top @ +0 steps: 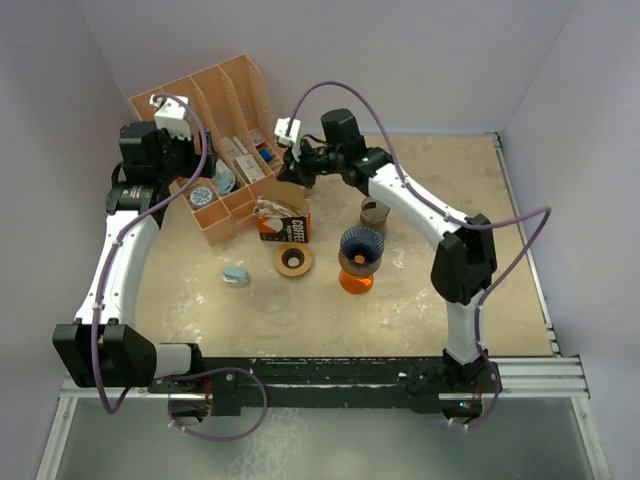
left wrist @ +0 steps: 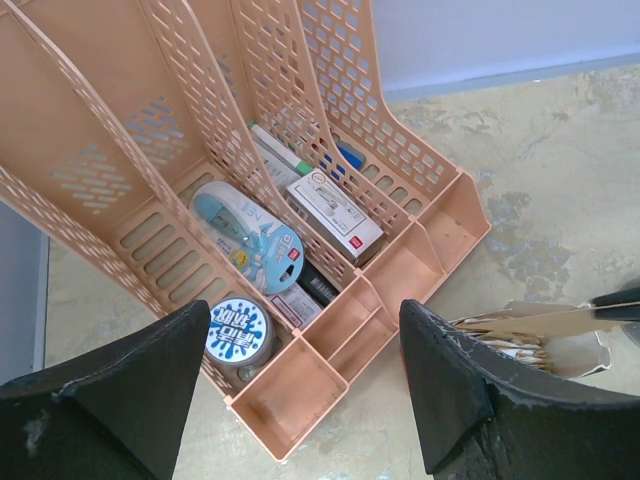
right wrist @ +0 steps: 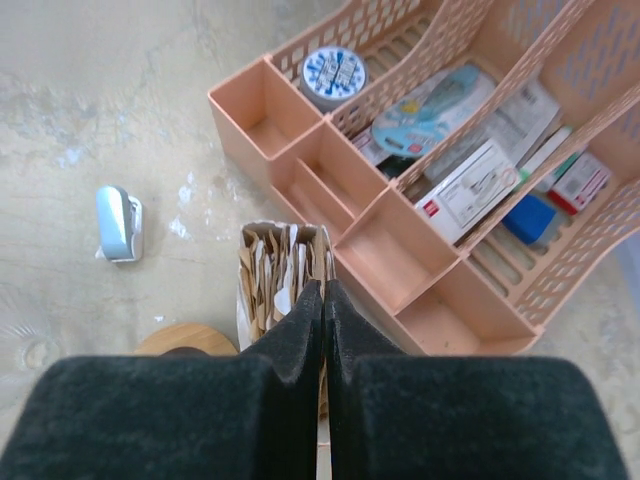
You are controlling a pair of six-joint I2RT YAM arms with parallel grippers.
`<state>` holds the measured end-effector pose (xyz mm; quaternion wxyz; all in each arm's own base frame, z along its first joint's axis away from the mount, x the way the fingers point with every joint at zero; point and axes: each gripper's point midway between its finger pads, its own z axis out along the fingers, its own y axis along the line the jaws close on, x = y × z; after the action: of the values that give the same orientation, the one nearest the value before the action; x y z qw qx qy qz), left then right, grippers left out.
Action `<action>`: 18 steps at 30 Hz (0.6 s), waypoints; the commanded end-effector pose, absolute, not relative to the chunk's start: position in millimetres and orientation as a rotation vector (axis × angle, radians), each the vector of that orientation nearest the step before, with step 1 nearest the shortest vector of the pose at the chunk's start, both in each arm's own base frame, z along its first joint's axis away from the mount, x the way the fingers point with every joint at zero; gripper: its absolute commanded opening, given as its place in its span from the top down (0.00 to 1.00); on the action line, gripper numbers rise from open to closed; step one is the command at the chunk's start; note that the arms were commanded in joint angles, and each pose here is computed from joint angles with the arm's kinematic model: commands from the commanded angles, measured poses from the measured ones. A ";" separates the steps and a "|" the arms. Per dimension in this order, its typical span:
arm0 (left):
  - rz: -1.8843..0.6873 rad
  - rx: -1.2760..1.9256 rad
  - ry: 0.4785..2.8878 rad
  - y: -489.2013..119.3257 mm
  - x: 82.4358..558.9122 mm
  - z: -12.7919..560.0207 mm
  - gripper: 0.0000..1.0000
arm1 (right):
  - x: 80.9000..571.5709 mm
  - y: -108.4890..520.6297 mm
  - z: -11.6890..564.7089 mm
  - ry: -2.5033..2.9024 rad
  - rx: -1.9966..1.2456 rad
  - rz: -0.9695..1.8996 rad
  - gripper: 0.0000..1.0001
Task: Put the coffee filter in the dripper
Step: Pick up the coffee filter from the coffee filter holder.
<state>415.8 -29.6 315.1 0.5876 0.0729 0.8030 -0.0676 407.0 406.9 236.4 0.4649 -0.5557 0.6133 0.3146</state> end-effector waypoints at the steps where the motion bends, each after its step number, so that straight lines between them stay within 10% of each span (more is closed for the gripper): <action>1: -0.147 0.198 1.800 -29.8 414.2 332.1 0.26 | 389.8 399.3 318.0 1.322 -1.351 0.742 1.00; 18: -0.580 1.030 1.729 -152.9 335.6 317.0 0.33 | 305.9 336.4 400.7 1.061 -1.537 0.613 1.00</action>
<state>375.8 -104.9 300.9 0.5321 0.2732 0.7774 -0.1948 342.7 354.3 367.1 0.5427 -0.6166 0.5082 0.2589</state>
